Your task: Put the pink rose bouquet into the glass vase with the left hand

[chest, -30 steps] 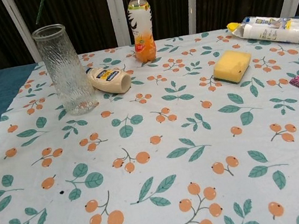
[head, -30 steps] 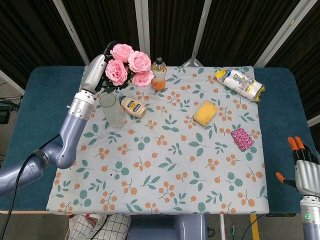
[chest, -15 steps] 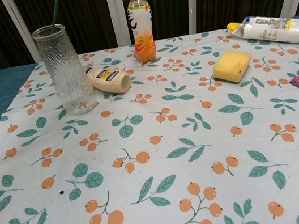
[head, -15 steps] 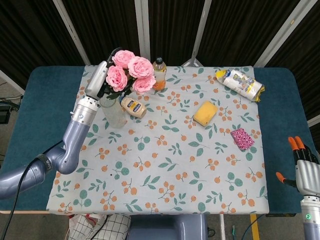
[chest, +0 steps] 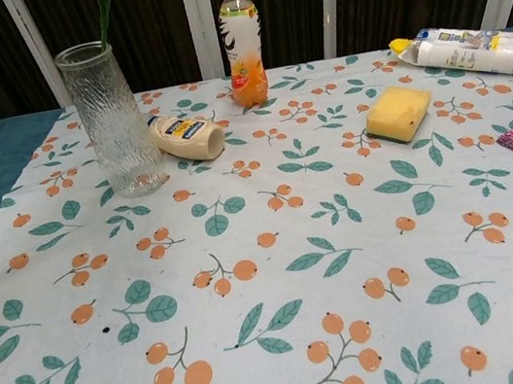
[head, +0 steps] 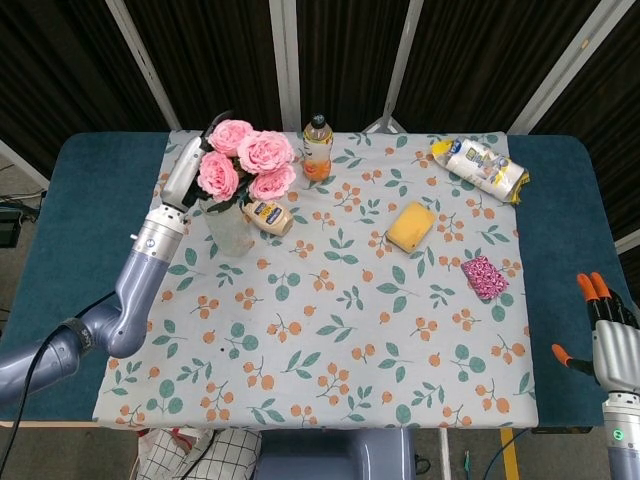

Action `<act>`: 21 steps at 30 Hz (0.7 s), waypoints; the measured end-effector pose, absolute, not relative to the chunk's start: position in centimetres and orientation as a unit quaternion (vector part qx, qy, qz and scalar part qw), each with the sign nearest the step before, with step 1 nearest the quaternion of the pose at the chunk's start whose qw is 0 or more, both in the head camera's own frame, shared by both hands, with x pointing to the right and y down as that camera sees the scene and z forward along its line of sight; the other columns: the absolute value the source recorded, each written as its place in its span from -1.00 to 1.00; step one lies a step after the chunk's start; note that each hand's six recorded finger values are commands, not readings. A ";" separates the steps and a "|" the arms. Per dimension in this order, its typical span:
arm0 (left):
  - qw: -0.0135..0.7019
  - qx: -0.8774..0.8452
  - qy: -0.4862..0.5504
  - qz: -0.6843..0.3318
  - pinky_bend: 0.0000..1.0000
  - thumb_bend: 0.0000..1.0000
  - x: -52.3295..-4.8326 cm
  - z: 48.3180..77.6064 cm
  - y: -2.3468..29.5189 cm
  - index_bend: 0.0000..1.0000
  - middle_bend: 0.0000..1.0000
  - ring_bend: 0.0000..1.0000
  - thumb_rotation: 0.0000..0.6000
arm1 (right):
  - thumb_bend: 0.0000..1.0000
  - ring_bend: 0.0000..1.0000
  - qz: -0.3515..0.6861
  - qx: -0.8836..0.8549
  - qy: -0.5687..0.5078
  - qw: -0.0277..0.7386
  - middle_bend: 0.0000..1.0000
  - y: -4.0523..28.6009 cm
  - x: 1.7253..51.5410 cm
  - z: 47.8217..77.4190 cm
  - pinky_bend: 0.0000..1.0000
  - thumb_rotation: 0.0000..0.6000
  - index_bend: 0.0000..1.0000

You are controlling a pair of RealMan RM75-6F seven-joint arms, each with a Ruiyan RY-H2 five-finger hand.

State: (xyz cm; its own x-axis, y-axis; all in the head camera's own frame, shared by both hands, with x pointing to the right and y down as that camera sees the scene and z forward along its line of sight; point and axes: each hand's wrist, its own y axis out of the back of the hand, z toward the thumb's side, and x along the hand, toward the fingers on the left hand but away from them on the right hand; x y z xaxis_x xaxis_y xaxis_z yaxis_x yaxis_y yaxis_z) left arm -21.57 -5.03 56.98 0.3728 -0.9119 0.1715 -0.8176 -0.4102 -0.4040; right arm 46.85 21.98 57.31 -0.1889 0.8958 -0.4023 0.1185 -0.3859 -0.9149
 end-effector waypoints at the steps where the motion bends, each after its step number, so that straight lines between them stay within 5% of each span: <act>1: 0.124 -0.819 0.528 -0.188 -0.91 -0.04 -21.8 57.1 -4.9 -0.02 -0.16 -0.92 1.00 | -0.57 -0.82 0.620 -0.555 -0.457 0.313 -0.90 22.0 46.8 57.3 -0.61 1.00 -0.83; 7: 0.111 -0.818 0.529 -0.195 -0.91 -0.07 -23.9 58.0 -4.0 -0.13 -0.30 -0.95 1.00 | -0.57 -0.82 0.618 -0.556 -0.458 0.314 -0.90 22.0 46.7 57.3 -0.61 1.00 -0.83; 17: 0.100 -0.818 0.512 -0.243 -0.95 -0.26 -27.7 59.4 -3.5 -0.68 -0.79 -1.00 1.00 | -0.57 -0.82 0.616 -0.559 -0.458 0.314 -0.90 22.0 46.6 57.5 -0.61 1.00 -0.83; 21: 0.101 -0.814 0.496 -0.286 -0.98 -0.29 -29.3 60.2 -3.4 -0.74 -0.85 -1.00 1.00 | -0.57 -0.82 0.613 -0.561 -0.460 0.312 -0.90 22.0 46.6 57.4 -0.61 1.00 -0.82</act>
State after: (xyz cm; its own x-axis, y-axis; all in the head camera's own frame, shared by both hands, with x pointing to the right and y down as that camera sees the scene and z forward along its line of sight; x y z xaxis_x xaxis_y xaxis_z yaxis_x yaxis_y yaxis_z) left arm -29.31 -3.36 60.19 0.3442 -0.8651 0.3648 -0.7502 -0.4871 -0.4471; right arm 46.57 21.95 57.44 -0.1751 0.8995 -0.4004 0.1337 -0.3812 -0.9148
